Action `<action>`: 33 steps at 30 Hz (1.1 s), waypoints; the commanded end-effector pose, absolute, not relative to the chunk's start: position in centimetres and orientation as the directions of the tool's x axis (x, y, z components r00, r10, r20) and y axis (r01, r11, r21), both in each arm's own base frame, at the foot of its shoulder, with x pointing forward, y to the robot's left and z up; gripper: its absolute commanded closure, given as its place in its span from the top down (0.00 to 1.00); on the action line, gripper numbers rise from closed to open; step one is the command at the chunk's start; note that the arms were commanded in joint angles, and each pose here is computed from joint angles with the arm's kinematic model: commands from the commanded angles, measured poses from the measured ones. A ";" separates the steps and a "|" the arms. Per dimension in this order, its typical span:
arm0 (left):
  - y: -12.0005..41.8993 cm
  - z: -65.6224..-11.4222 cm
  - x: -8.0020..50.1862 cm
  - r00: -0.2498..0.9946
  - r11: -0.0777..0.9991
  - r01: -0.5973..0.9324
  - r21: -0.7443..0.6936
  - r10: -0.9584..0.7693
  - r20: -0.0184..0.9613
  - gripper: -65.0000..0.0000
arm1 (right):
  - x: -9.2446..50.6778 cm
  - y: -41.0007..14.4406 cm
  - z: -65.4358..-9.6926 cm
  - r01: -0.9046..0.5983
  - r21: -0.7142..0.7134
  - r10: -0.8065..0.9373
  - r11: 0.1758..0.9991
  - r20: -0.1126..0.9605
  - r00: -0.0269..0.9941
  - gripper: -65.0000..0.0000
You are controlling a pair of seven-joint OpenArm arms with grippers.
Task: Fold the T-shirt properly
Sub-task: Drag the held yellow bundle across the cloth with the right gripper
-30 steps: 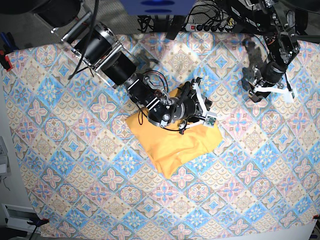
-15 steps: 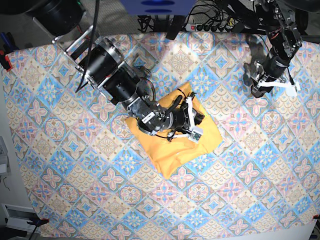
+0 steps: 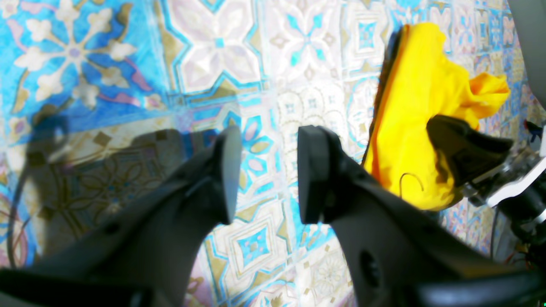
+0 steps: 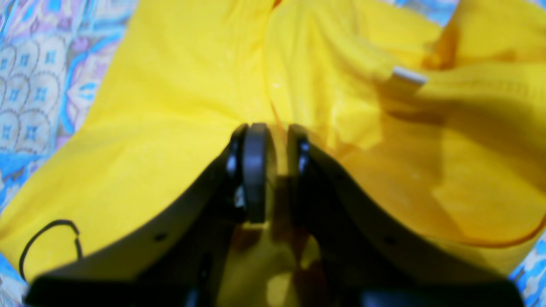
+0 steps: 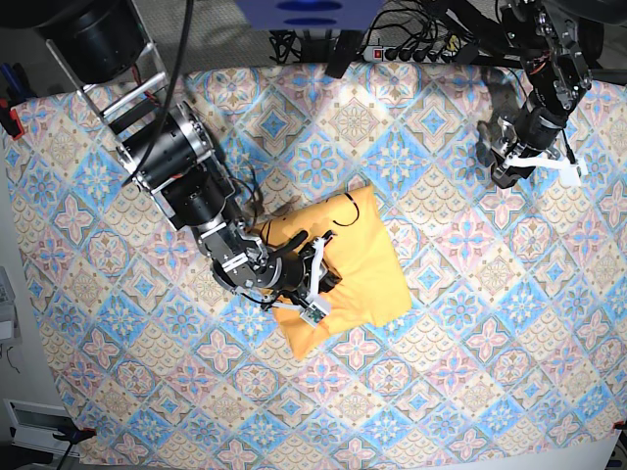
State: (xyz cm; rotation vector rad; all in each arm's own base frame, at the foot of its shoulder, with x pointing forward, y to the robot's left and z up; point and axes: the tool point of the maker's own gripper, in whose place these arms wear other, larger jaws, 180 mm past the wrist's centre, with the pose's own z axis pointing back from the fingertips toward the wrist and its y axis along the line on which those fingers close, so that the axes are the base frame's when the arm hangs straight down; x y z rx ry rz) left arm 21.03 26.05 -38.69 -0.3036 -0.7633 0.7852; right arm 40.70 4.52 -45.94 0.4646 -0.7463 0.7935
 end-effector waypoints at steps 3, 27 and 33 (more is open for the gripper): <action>26.4 -37.7 21.6 0.445 0.690 -0.505 -0.519 0.723 0.529 0.32 | 42.8 2.2 -44.7 -0.761 0.052 0.471 0.647 0.758 0.452 0.14; 26.5 -38.4 19.6 0.466 0.694 -0.527 -0.491 0.719 0.515 0.32 | 45.9 -15.0 -44.5 -0.555 -0.099 0.451 0.826 0.706 0.545 0.14; 26.4 -38.6 19.4 0.473 0.694 -0.528 -0.489 0.719 0.509 0.32 | 45.7 -18.4 -44.3 -0.525 -0.135 0.461 0.840 0.688 0.561 0.14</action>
